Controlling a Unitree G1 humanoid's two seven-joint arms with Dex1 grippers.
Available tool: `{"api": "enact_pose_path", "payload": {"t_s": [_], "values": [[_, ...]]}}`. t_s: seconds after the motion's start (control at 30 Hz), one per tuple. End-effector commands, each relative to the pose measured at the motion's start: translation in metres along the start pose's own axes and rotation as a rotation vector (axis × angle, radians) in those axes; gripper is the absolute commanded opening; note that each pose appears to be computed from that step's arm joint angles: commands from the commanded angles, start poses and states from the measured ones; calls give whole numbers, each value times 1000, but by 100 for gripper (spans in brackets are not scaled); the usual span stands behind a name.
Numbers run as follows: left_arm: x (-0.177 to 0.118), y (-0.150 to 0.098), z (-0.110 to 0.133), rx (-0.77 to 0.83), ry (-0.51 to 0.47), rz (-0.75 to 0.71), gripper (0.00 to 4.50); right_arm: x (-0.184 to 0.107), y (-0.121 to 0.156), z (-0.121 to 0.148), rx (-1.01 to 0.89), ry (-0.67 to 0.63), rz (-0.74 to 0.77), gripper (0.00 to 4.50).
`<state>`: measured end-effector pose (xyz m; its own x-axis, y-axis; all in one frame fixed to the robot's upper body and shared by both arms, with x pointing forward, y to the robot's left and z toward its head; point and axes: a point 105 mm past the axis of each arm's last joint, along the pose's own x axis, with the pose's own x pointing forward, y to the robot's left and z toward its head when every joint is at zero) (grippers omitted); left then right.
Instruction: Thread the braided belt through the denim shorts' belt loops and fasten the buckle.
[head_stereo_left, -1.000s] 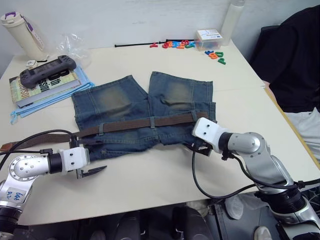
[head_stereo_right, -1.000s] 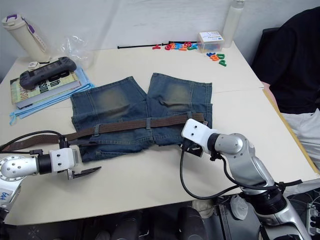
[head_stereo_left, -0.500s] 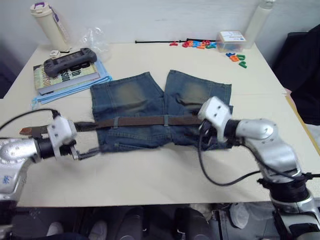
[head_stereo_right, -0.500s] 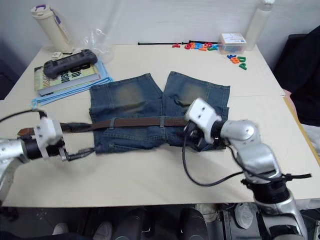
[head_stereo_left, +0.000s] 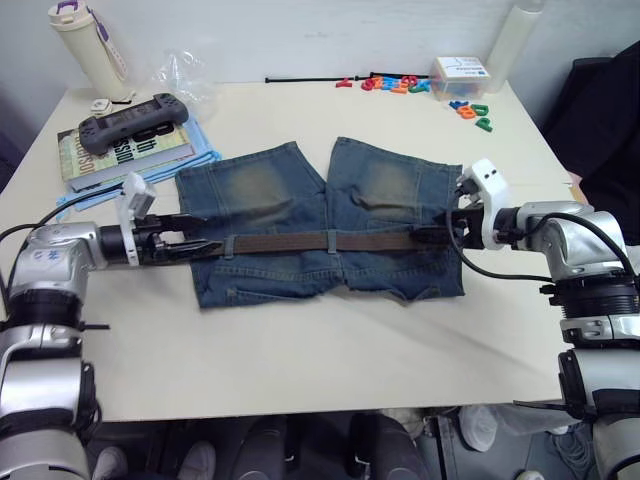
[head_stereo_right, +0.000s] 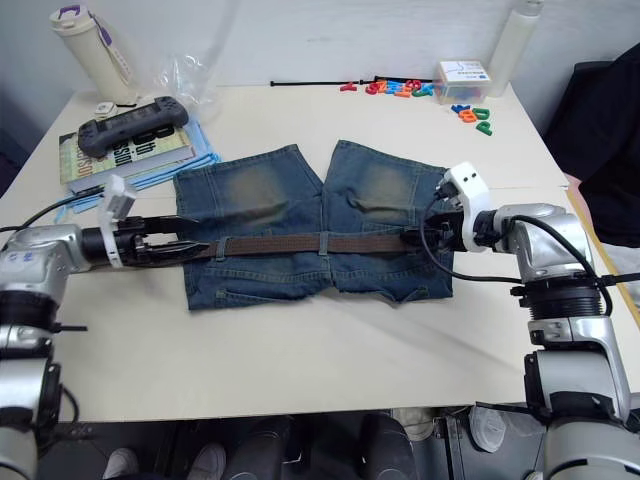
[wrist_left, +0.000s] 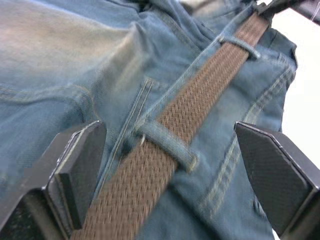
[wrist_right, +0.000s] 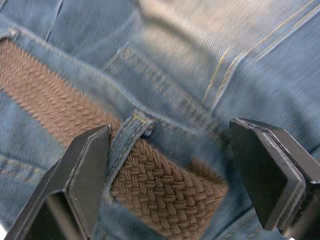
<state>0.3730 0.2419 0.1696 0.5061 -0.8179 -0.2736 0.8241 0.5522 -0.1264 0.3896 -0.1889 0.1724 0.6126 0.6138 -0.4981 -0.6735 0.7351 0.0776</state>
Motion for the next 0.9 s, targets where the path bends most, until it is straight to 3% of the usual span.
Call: {"api": "enact_pose_path", "payload": {"t_s": [0.03, 0.2, 0.23, 0.3, 0.5, 0.53, 0.77, 0.9], "values": [[5, 4, -12, -16, 73, -11, 450, 4, 4, 5, 11, 6, 55, 401], [22, 4, -29, -29, 154, -20, 450, 12, 4, -1, 22, 35, 83, 401], [25, 4, -32, -32, 165, -22, 450, 14, 5, -1, 21, 37, 87, 379], [28, 4, -33, -33, 167, -22, 450, 16, 6, 0, 24, 33, 98, 321], [30, 5, -36, -26, 179, -16, 450, 18, 7, 3, 21, 23, 117, 25], [30, 5, -36, -23, 180, -17, 450, 18, 8, 4, 16, 20, 120, 9], [31, 5, -28, 30, 136, -24, 152, 14, 11, 18, -35, -50, 133, 9], [31, 4, -2, 127, 13, -13, 149, 0, 17, 33, -151, -138, 127, 9]]}}
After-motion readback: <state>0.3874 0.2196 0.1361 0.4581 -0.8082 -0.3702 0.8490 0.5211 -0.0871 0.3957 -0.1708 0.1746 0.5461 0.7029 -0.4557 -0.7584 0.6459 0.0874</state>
